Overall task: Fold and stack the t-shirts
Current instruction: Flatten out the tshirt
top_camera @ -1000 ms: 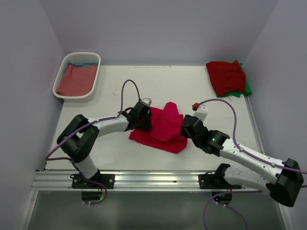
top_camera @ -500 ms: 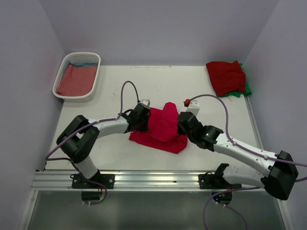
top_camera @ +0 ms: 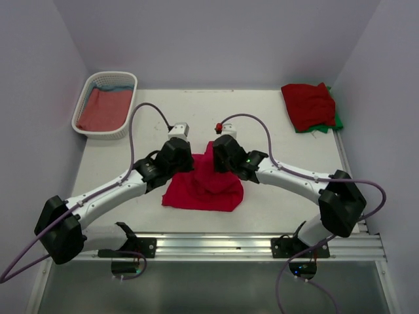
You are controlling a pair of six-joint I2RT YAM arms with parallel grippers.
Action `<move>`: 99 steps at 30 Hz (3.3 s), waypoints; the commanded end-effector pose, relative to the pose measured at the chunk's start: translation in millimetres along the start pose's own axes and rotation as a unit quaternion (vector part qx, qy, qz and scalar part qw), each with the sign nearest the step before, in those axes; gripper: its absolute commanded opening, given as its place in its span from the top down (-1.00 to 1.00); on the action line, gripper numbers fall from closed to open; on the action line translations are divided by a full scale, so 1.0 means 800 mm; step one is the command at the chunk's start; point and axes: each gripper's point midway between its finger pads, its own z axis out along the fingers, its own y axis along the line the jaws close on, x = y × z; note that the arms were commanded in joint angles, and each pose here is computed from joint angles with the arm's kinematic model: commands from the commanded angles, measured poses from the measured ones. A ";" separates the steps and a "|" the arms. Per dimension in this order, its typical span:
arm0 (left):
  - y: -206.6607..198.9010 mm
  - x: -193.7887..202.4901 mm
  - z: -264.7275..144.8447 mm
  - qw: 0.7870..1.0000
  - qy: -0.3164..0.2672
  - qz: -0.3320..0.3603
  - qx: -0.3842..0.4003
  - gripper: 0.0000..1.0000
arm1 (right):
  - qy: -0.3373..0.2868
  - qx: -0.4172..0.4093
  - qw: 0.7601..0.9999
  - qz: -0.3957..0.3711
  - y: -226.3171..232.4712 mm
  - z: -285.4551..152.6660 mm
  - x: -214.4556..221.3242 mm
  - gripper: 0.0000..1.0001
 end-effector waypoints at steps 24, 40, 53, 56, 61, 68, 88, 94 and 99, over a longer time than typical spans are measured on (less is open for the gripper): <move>0.010 -0.021 -0.039 0.998 -0.048 -0.041 0.002 1.00 | 0.127 -0.047 0.990 -0.032 0.052 0.116 0.110 1.00; 0.037 -0.026 -0.055 0.997 -0.062 -0.034 -0.042 1.00 | -0.071 0.218 0.972 0.047 -0.150 -0.074 -0.004 1.00; 0.045 -0.047 -0.073 0.995 -0.080 -0.029 -0.057 1.00 | -0.075 0.240 0.965 0.073 -0.200 -0.112 -0.007 -0.98; 0.045 -0.047 -0.073 0.995 -0.078 -0.031 -0.056 1.00 | -0.060 0.148 0.985 0.064 -0.156 -0.087 -0.010 -0.98; 0.042 -0.045 -0.073 0.995 -0.075 -0.033 -0.050 1.00 | -0.022 0.055 0.997 0.040 -0.095 -0.034 -0.013 -0.90; 0.043 -0.041 -0.073 0.995 -0.073 -0.039 -0.048 1.00 | 0.047 0.003 0.999 0.012 -0.041 0.047 0.002 -0.44; 0.056 -0.041 -0.080 0.994 -0.084 -0.039 -0.065 1.00 | 0.053 0.151 0.987 0.009 -0.113 0.031 0.025 1.00; 0.059 -0.044 -0.083 0.993 -0.085 -0.036 -0.069 1.00 | -0.007 0.296 0.954 0.047 -0.240 -0.054 -0.004 1.00; 0.071 -0.051 -0.096 0.991 -0.093 -0.031 -0.090 1.00 | -0.030 0.424 0.902 0.068 -0.322 -0.128 0.001 0.78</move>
